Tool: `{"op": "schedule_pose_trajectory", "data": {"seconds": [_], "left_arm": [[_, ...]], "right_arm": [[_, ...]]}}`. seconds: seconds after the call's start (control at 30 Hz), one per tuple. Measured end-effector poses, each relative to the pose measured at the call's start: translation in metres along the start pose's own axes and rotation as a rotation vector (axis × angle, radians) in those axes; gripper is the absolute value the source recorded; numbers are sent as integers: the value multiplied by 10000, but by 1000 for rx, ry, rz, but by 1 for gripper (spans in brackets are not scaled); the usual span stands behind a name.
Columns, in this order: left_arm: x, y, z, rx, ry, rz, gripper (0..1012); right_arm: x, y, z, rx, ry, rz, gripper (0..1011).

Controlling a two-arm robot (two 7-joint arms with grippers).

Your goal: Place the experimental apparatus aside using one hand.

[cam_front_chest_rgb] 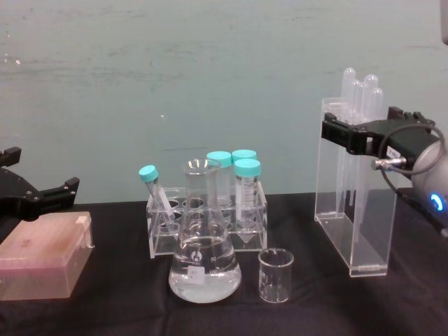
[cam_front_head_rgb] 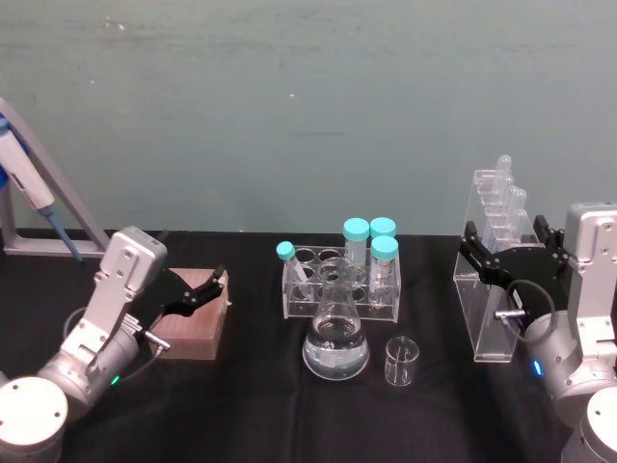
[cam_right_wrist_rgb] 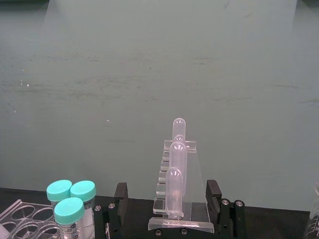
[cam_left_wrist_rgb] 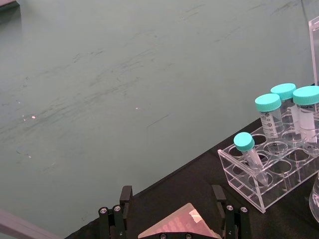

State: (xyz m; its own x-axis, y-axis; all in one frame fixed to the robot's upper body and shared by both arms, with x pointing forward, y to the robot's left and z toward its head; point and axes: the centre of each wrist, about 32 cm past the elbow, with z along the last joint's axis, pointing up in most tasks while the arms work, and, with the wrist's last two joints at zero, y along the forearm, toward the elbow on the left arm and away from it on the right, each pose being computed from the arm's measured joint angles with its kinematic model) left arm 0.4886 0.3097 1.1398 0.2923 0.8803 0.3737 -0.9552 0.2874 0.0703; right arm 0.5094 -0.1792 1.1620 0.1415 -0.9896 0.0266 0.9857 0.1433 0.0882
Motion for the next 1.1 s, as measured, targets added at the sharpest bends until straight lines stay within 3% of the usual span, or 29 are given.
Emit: {"op": "schedule_pose_trajectory", "data": {"seconds": [1.1], "left_arm": [[0, 0, 0, 0, 0, 0, 1000]], "right_arm": [[6, 53, -14, -8, -4, -7, 1003]]}}
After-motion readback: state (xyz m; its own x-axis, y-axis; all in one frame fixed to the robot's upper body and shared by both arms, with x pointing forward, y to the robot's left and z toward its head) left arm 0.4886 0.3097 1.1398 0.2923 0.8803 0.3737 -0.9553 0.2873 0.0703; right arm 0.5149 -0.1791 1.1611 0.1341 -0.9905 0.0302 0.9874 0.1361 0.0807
